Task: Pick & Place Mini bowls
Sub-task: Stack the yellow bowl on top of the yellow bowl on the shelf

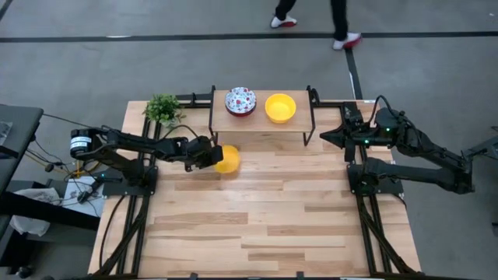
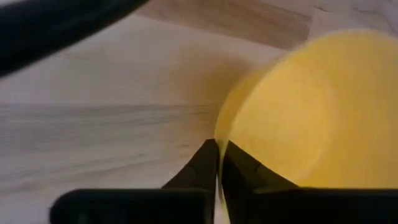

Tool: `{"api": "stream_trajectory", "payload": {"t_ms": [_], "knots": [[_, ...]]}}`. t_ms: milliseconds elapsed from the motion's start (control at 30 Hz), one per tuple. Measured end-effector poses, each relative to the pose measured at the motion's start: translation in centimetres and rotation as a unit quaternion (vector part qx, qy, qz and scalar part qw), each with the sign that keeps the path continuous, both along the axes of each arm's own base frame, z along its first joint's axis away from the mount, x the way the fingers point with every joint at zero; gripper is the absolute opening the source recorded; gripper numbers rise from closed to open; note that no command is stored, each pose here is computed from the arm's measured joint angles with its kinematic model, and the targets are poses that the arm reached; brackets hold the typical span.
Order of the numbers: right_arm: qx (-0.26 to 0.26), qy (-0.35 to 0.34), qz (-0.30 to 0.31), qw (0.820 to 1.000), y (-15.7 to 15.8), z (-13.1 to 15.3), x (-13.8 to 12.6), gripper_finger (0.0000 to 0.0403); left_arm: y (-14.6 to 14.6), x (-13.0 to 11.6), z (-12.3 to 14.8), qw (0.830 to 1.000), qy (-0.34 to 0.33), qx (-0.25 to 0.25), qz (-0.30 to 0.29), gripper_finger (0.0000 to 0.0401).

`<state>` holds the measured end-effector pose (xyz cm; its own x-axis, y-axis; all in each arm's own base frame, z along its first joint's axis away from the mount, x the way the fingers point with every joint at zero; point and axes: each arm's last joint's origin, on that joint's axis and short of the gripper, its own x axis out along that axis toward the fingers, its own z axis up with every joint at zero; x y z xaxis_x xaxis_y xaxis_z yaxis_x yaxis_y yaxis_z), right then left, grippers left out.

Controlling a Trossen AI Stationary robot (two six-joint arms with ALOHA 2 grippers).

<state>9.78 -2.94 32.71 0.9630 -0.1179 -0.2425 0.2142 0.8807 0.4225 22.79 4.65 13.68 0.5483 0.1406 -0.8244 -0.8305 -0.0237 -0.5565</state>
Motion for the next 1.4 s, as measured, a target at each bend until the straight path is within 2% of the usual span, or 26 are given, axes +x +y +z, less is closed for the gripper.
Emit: {"api": "stream_trajectory", "payload": {"t_ms": [233, 333, 433, 533, 733, 867, 1033, 1200, 1400], "knots": [[0.003, 0.0, 0.0, 1.0, 0.0, 0.0, 0.0, 0.0, -1.2, 0.1, 0.9, 0.998, -0.025, -0.005, -0.049, 0.0008], [0.031, -0.004, -0.008, 0.999, 0.0, 0.0, 0.0, 0.0, -2.3, 0.1, 2.1, 0.995, -0.056, 0.006, -0.079, 0.0007], [0.063, -0.012, -0.012, 0.998, 0.0, 0.1, 0.1, 0.0, -3.2, -0.1, 3.8, 0.989, -0.099, 0.053, -0.099, 0.0007], [0.065, -0.024, 0.013, 0.998, 0.0, 0.4, 0.9, 0.0, -3.8, -0.3, 5.7, 0.975, -0.149, 0.13, -0.096, 0.0006], [0.032, -0.06, 0.067, 0.995, 0.3, 1.1, 3.7, 0.0, -3.8, -0.3, 9.8, 0.932, -0.234, 0.272, -0.052, 0.0005], [0.001, -0.075, 0.093, 0.993, 0.6, 1.1, 5.8, 0.0, -3.6, 0.7, 13.2, 0.905, -0.24, 0.348, -0.041, 0.0005], [-0.037, -0.09, 0.107, 0.989, 0.7, 1.6, 7.7, 0.0001, -2.9, 2.6, 17.0, 0.868, -0.207, 0.449, -0.049, 0.0004], [-0.115, -0.092, 0.072, 0.986, 0.8, 3.3, 8.6, 0.0016, -1.8, 4.5, 19.6, 0.831, -0.15, 0.533, -0.055, 0.0004], [-0.215, -0.073, -0.019, 0.974, 0.8, 5.3, 9.4, 0.0047, -0.2, 6.4, 22.3, 0.787, -0.083, 0.608, -0.056, 0.0004]]}}
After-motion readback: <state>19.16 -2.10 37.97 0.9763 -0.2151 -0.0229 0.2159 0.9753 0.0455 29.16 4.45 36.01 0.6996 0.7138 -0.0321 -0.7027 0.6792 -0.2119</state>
